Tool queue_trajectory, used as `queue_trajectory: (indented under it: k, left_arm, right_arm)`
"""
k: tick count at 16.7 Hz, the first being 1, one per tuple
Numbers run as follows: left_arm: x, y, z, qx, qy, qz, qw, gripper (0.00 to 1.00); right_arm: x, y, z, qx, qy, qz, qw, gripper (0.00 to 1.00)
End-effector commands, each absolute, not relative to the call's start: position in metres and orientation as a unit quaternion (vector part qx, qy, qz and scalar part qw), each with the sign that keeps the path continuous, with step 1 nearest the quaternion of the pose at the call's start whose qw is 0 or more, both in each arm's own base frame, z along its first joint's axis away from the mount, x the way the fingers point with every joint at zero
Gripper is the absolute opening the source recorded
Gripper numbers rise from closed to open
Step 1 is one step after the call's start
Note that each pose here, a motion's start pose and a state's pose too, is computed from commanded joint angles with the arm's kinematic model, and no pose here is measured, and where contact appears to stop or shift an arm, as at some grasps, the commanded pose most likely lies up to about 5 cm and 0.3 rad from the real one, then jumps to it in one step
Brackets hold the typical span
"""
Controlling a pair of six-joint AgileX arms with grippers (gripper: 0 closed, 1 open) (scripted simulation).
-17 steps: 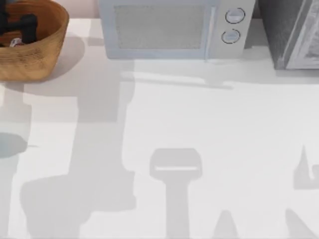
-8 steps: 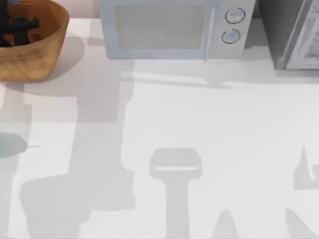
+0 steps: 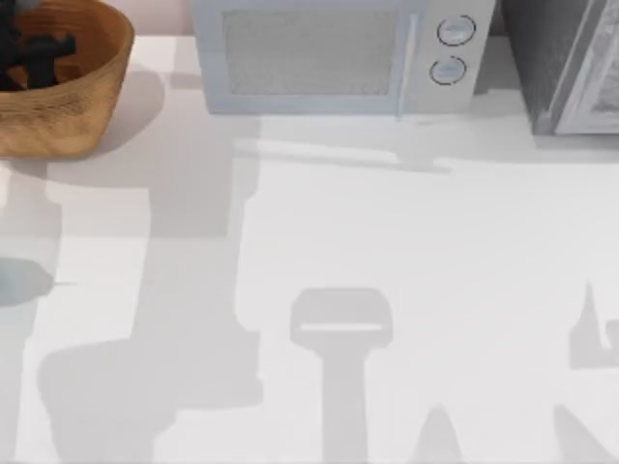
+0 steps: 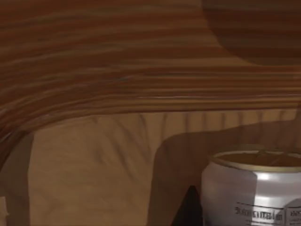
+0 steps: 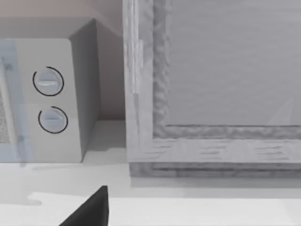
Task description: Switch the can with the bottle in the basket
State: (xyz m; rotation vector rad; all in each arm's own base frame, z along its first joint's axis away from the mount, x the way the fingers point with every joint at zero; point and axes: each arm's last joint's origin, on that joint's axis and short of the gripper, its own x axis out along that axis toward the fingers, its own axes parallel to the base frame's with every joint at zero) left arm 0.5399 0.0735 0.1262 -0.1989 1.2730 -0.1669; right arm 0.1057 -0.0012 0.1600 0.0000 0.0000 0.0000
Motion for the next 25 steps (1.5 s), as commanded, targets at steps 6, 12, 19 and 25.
queue_trajectory:
  k: [6,12,19,25]
  left_arm:
    - [0.539,0.070,0.161,-0.095,0.577,-0.076,0.808,0.00]
    - [0.520,0.056,0.254,-0.082,0.520,-0.073,0.847,0.00]
    - [0.399,0.022,0.380,-0.041,0.376,-0.076,0.923,0.00]
    - [0.242,0.003,0.377,-0.014,0.238,-0.066,0.969,0.00]
  right_arm:
    - [0.106,-0.001,0.160,0.000,0.000,0.000,1.000,1.00]
    - [0.106,-0.001,0.160,0.000,0.000,0.000,1.000,1.00]
    - [0.106,-0.001,0.160,0.000,0.000,0.000,1.000,1.00]
    - [0.106,-0.001,0.160,0.000,0.000,0.000,1.000,1.00]
